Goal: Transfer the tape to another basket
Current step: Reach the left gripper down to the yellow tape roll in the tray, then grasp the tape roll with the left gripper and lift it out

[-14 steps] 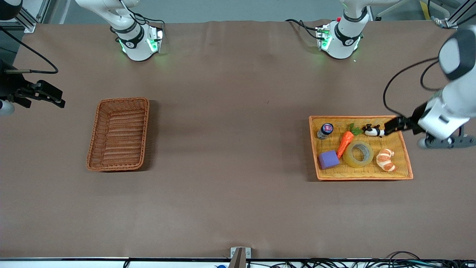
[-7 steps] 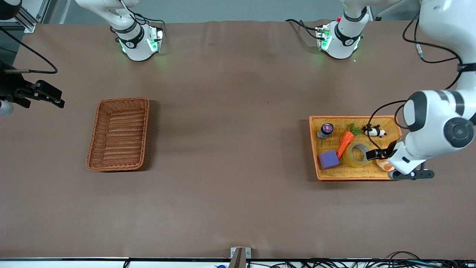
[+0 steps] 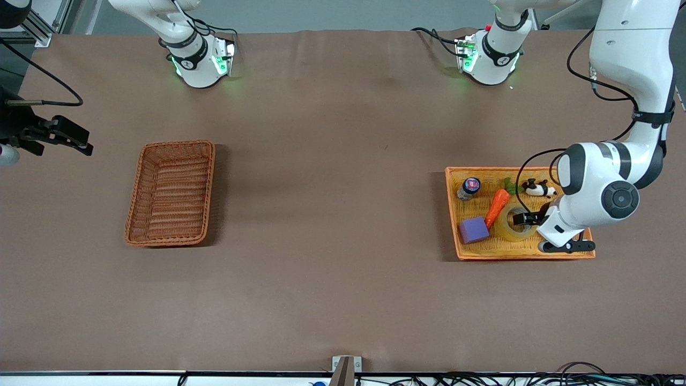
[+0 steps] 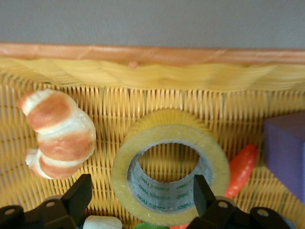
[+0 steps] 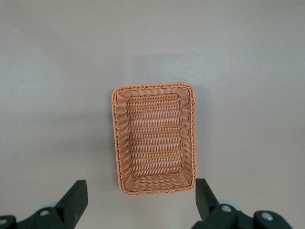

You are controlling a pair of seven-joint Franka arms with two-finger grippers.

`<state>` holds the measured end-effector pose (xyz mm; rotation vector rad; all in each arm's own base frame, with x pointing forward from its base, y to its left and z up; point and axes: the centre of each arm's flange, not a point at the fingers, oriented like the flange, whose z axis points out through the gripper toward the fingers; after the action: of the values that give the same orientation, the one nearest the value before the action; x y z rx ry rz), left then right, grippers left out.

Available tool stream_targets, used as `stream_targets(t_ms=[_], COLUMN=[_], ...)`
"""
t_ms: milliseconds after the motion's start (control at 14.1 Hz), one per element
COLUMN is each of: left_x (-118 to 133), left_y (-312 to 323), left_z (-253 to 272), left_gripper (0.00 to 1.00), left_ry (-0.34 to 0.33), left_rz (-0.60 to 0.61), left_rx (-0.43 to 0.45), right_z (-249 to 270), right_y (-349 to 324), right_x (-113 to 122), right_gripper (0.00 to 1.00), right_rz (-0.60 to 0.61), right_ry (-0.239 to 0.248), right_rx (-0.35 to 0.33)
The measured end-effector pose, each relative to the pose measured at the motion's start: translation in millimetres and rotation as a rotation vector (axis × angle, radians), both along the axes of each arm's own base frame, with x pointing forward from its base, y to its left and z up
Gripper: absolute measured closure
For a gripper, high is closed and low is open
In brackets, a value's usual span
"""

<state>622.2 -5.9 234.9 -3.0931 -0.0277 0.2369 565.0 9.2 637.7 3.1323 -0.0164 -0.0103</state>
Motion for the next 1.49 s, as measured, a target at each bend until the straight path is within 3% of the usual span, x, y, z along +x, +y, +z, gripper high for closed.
stream_targets(t_ms=[425, 778, 920, 1203, 1486], left_x=[-5.6, -1.7, 2.6, 6.9, -7.1], left_y=[-0.1, 8.5, 13.5, 7.6, -82.1], left_z=[-34.8, -27.5, -14.0, 50.1, 119.5], left_gripper=[0.10, 0.67, 0.79, 0.79, 0.79], left_ry=[0.045, 0.030, 0.005, -0.050, -0.073], left_rz=[-0.002, 0.008, 0.016, 0.013, 0.008], left_rx=[0.002, 0.008, 0.008, 0.003, -0.032], right_z=[0.0, 0.0, 0.0, 0.0, 0.0], right_y=[0.0, 0.0, 0.0, 0.0, 0.0], right_x=[0.0, 0.0, 0.0, 0.0, 0.0], right_gripper=[0.00, 0.00, 0.00, 0.00, 0.00], right_rz=[0.000, 0.000, 0.000, 0.000, 0.000], right_ry=[0.000, 0.000, 0.000, 0.000, 0.000], right_rx=[0.000, 0.000, 0.000, 0.000, 0.000])
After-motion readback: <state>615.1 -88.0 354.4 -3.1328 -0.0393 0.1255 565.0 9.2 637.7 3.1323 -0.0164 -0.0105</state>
